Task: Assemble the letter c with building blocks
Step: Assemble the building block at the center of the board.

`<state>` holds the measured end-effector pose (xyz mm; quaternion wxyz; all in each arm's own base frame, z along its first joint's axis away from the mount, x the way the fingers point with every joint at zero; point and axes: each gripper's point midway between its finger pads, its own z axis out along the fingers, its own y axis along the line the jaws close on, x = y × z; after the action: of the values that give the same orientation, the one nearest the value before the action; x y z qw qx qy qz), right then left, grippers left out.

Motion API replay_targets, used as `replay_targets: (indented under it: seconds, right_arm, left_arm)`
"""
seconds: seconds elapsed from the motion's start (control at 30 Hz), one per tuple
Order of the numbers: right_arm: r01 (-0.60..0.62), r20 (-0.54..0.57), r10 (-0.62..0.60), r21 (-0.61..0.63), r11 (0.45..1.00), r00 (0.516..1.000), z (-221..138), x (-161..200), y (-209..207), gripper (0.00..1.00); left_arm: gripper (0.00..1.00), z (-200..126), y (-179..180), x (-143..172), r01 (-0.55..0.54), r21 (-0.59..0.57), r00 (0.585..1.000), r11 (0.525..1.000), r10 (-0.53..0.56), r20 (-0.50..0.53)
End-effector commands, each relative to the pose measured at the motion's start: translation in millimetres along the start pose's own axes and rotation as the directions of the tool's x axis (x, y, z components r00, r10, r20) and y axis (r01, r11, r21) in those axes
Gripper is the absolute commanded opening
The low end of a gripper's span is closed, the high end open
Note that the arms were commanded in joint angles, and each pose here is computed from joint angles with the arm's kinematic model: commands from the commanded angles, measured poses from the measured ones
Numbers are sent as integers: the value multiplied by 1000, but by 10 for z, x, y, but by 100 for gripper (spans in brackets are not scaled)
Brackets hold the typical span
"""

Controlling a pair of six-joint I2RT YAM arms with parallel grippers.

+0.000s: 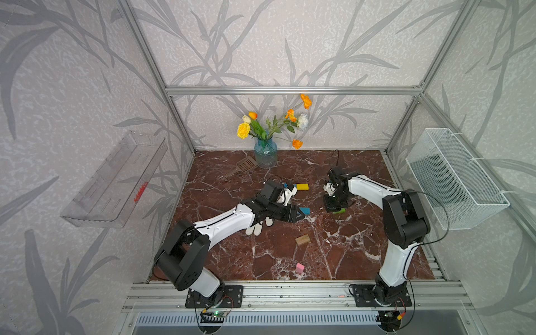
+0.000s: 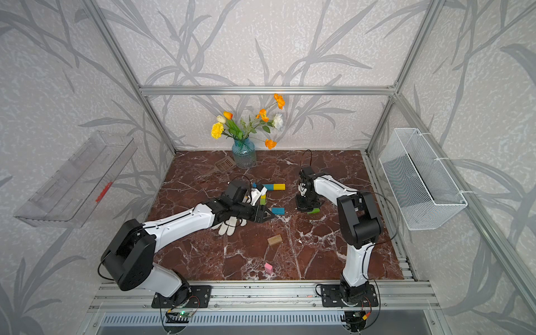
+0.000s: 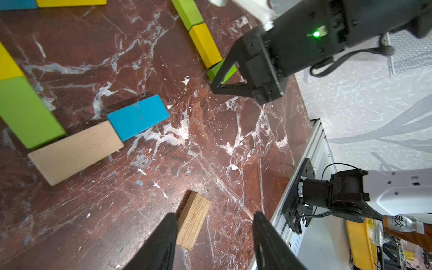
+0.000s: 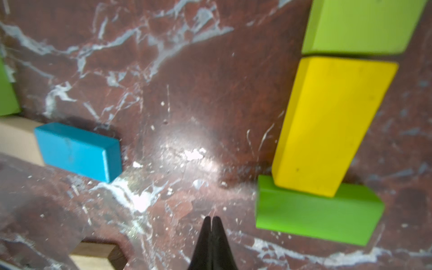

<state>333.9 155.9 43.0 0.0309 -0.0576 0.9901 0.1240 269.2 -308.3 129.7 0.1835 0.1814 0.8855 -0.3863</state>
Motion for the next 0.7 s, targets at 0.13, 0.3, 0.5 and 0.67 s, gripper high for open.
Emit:
replay_targets:
  seconds: [0.13,0.3,0.5,0.67]
  right_arm:
    - [6,100,4,-97,995,995,-423,81,218,38]
    - [-11,118,22,-92,996,993,-612,206,206,52]
    - [-51,103,61,-97,994,993,-745,346,140,59]
    - [-91,84,102,-128,988,991,-848,429,62,64]
  left_arm:
    - [58,-218,125,-19,21,-142,999,990,-17,28]
    - [63,-326,177,49,1,-234,1000,972,5,27]
    - [65,-390,192,223,-38,-323,999,946,36,-11]
    - [68,-358,159,360,-81,-354,996,932,68,-51]
